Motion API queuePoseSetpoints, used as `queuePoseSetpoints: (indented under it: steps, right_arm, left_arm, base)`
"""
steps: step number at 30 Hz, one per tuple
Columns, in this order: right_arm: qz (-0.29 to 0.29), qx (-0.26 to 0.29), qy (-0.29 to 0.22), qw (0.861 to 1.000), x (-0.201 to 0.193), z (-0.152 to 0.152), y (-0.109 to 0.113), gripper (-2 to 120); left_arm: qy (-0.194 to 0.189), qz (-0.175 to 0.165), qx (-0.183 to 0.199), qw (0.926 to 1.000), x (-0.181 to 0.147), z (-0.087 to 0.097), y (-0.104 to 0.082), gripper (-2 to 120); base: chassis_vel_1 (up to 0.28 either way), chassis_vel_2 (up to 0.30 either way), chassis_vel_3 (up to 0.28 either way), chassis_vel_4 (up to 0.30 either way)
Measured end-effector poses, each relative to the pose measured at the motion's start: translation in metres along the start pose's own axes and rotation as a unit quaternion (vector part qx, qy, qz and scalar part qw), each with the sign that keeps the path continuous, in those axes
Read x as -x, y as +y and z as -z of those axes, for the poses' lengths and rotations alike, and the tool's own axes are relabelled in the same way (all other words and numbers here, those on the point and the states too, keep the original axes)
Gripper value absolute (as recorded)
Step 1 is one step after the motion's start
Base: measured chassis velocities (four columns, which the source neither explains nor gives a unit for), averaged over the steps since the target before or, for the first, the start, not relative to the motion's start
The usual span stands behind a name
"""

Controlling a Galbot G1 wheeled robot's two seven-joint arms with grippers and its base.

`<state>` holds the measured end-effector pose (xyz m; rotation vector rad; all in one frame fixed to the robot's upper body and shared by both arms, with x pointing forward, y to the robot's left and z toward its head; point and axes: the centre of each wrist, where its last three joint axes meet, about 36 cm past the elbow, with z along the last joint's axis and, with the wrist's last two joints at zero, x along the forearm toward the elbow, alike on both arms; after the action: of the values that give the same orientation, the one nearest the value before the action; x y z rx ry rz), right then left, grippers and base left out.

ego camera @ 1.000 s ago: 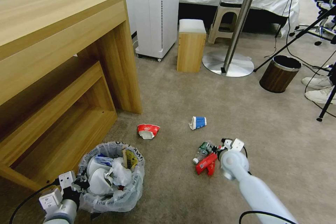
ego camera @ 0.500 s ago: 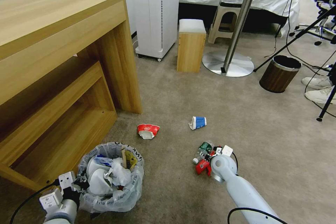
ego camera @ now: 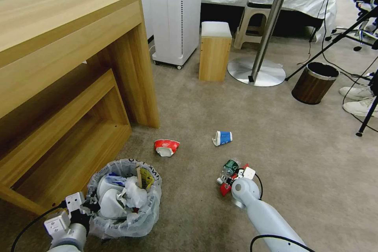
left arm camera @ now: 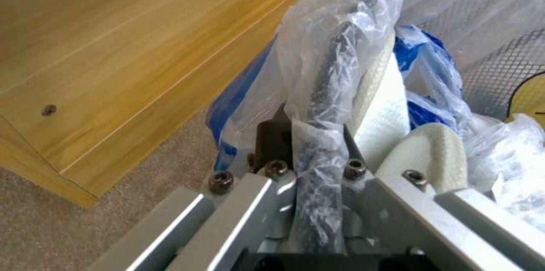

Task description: Pick up the trash bin and place the garbage on the floor into it.

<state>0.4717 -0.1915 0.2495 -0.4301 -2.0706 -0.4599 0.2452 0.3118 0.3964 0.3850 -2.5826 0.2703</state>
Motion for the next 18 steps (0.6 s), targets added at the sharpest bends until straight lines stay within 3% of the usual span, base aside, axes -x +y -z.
queuePoseSetpoints:
  steps: [11,14,17,18]
  right_arm:
    - [-0.009,-0.014,-0.002,1.000,0.014,-0.009,0.003,96]
    - [-0.009,-0.016,-0.004,1.000,0.014,-0.009,0.003,93]
    - [-0.013,-0.023,-0.010,1.000,0.015,-0.009,0.001,76]
    - [-0.013,-0.023,-0.010,1.000,0.015,-0.009,0.001,76]
  left_arm:
    - [-0.001,0.002,0.000,1.0000,-0.001,-0.001,0.002,1]
    - [-0.001,0.003,-0.001,1.0000,0.000,-0.002,0.002,1]
    - [-0.002,0.003,-0.002,1.0000,0.001,-0.004,0.002,1]
    - [-0.002,0.003,-0.002,1.0000,0.001,-0.004,0.002,1]
  base:
    - [0.000,0.000,0.000,0.000]
    - [0.000,0.000,0.000,0.000]
    - [0.000,0.000,0.000,0.000]
    - [0.000,0.000,0.000,0.000]
